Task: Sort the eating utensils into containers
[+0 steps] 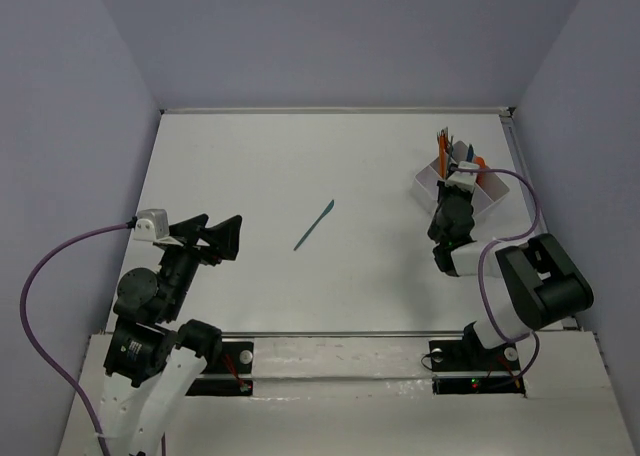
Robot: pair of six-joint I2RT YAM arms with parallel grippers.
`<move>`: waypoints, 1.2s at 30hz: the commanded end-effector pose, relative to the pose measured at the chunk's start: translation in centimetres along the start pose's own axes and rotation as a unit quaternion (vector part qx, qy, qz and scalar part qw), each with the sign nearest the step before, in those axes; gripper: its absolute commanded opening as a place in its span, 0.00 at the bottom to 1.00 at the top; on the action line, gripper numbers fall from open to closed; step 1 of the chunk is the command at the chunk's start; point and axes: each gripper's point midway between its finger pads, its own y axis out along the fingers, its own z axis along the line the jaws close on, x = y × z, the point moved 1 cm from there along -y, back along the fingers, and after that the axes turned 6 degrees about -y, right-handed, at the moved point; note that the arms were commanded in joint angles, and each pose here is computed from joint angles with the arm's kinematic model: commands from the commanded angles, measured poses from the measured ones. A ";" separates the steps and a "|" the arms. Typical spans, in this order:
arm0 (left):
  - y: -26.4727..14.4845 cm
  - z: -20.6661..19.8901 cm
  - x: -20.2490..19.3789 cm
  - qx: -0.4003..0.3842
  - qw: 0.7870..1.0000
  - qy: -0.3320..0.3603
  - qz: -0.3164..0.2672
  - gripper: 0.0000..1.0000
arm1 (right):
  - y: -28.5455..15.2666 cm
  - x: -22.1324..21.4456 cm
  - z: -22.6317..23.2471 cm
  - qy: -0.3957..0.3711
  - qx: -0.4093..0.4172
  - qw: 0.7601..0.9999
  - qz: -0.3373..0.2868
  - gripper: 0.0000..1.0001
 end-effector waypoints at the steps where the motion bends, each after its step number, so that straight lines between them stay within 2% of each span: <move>1: -0.1 -0.6 0.9 -0.014 1.000 0.005 -0.021 0.99 | 0.6 2.3 -1.0 0.054 -0.037 0.997 -0.033 0.07; 3: -0.1 -0.5 0.9 -0.013 1.000 0.005 -0.019 0.99 | 0.7 2.2 -1.0 0.054 -0.037 0.998 -0.025 0.10; 7: -0.1 -0.6 0.9 -0.014 1.000 0.004 -0.020 0.99 | 0.4 2.2 -1.3 0.067 -0.037 0.997 -0.014 0.37; 9: 0.0 -0.5 0.8 -0.013 1.000 0.004 -0.019 0.99 | 0.3 1.8 -1.0 0.059 -0.030 0.998 0.007 0.45; 14: 0.1 -0.5 0.7 -0.012 1.000 0.004 -0.017 0.99 | 0.1 3.2 -0.8 0.083 -0.010 0.996 0.015 0.48; 18: 0.2 -0.4 0.6 -0.010 1.000 0.005 -0.013 0.99 | -1.1 5.3 2.0 0.124 0.079 0.989 0.029 0.48; 22: 0.4 -0.2 0.5 -0.005 1.000 0.006 -0.011 0.99 | -4.7 6.9 8.6 0.133 0.240 0.957 0.093 0.50; 23: 0.5 -0.2 0.4 -0.005 1.000 0.006 -0.009 0.99 | -6.0 5.8 9.9 0.114 0.264 0.949 0.131 0.52; 24: 0.6 -0.1 0.5 -0.001 1.000 0.006 -0.011 0.99 | -6.5 7.5 11.3 0.122 0.285 0.942 0.131 0.53; 26: 0.7 0.1 0.4 0.003 1.000 0.007 -0.009 0.99 | -9.7 6.4 14.8 0.100 0.328 0.924 0.171 0.58; 27: 0.8 0.1 0.3 0.002 1.000 0.007 -0.007 0.99 | -10.4 7.6 16.3 0.117 0.345 0.914 0.177 0.62; 28: 0.9 0.2 0.2 0.003 1.000 0.007 -0.005 0.99 | -12.1 6.1 18.4 0.100 0.373 0.899 0.207 0.65; 29: 0.9 0.2 0.2 0.004 1.000 0.007 -0.005 0.99 | -12.9 6.0 19.6 0.102 0.386 0.891 0.216 0.71; 32: 1.2 0.4 0.0 0.010 1.000 0.007 0.001 0.99 | -15.6 4.7 23.9 0.083 0.418 0.871 0.243 0.77; 36: 1.4 0.8 0.0 0.017 1.000 0.009 0.000 0.99 | -17.8 2.2 28.4 0.051 0.435 0.850 0.291 0.78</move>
